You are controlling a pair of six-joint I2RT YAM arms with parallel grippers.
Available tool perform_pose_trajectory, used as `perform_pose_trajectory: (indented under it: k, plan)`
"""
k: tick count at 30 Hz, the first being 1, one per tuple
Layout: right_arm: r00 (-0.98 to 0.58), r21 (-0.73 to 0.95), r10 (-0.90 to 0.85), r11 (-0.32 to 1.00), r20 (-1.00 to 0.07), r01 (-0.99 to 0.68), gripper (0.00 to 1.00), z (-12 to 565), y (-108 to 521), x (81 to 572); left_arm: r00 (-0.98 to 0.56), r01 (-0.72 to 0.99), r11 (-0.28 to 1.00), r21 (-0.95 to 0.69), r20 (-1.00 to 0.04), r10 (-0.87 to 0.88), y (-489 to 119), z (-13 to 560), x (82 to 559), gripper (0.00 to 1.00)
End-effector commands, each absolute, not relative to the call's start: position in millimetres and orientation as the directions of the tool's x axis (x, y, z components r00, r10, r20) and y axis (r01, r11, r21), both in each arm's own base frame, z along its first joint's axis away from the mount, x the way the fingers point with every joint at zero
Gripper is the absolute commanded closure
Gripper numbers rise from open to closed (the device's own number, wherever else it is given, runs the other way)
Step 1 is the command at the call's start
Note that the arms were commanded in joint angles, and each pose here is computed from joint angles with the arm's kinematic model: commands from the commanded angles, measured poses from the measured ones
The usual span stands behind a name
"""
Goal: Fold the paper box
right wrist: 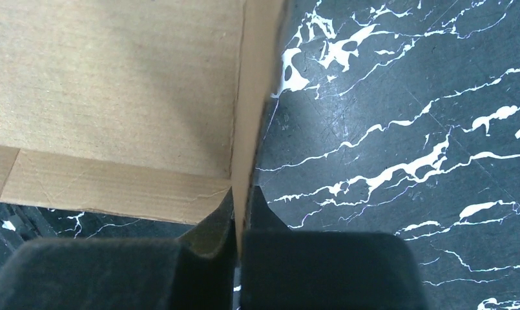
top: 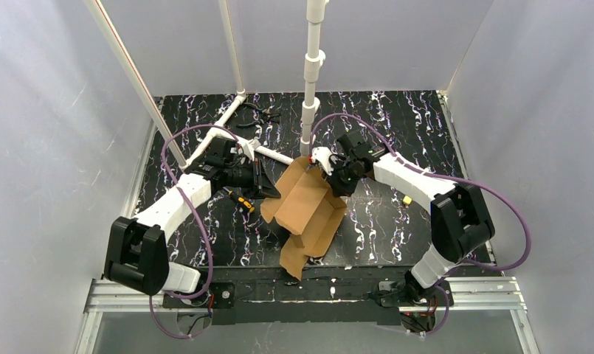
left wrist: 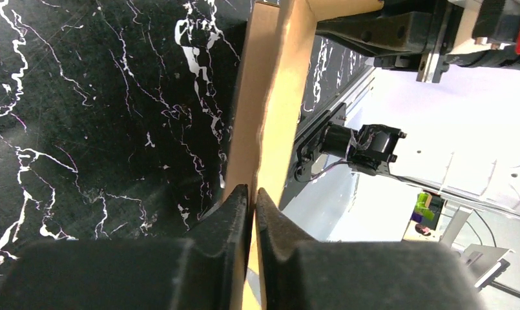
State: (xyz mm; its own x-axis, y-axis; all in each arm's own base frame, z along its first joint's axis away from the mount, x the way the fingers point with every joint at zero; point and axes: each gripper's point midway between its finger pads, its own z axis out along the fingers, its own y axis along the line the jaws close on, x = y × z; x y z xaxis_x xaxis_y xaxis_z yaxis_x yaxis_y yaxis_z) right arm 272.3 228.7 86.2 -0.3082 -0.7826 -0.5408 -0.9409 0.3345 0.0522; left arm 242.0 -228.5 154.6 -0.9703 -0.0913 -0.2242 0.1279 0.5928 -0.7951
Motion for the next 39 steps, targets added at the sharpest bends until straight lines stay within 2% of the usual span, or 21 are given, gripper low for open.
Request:
perform_pose_trajectory:
  k: [1,2,10,15,22,27,29,31,34,36,39]
  plan:
    - [-0.334,0.061,-0.808,0.35,-0.486,-0.935,0.96,81.8,228.2,271.2,-0.975,0.138,0.592,-0.794,-0.213,-0.059,-227.4,143.1,238.7,0.98]
    - [-0.337,0.064,-0.805,0.351,-0.488,-0.934,0.95,81.3,229.0,271.3,-0.977,0.137,0.592,-0.794,-0.209,-0.053,-227.2,140.8,238.0,1.0]
    - [-0.34,0.102,-0.772,0.341,-0.536,-0.934,0.72,76.2,240.7,268.3,-0.975,0.154,0.604,-0.782,-0.218,-0.034,-224.7,132.7,236.2,1.0]
    - [-0.333,0.107,-0.748,0.335,-0.574,-0.936,0.67,76.5,246.9,268.8,-0.973,0.166,0.606,-0.778,-0.23,-0.03,-223.4,133.7,234.1,1.0]
    - [-0.328,0.111,-0.769,0.321,-0.549,-0.94,0.48,77.4,232.4,256.3,-0.967,0.185,0.613,-0.768,-0.252,-0.023,-221.5,134.5,234.0,1.0]
    - [-0.341,0.114,-0.798,0.33,-0.496,-0.937,0.45,58.6,216.0,249.2,-0.962,0.206,0.608,-0.767,-0.271,-0.016,-222.1,137.6,234.6,1.0]
    - [-0.34,0.1,-0.801,0.336,-0.493,-0.936,0.46,53.9,213.3,249.7,-0.96,0.213,0.609,-0.764,-0.28,-0.015,-221.6,138.8,235.2,1.0]
    - [-0.336,0.075,-0.8,0.346,-0.498,-0.935,0.55,50.9,211.7,253.0,-0.958,0.218,0.609,-0.762,-0.288,-0.017,-221.3,139.7,235.7,1.0]
    - [-0.321,0.038,-0.796,0.352,-0.513,-0.935,0.76,47.4,211.1,259.1,-0.954,0.228,0.603,-0.764,-0.298,-0.017,-222.5,141.1,235.9,1.0]
    - [-0.311,0.007,-0.785,0.365,-0.536,-0.931,0.99,48.5,212.7,265.8,-0.951,0.236,0.596,-0.768,-0.307,-0.019,-223.5,143.7,236.6,1.0]
    - [-0.276,-0.077,-0.755,0.396,-0.594,-0.915,0.99,63.3,215.5,281.5,-0.94,0.264,0.583,-0.769,-0.341,-0.024,-224.8,151.1,239.6,1.0]
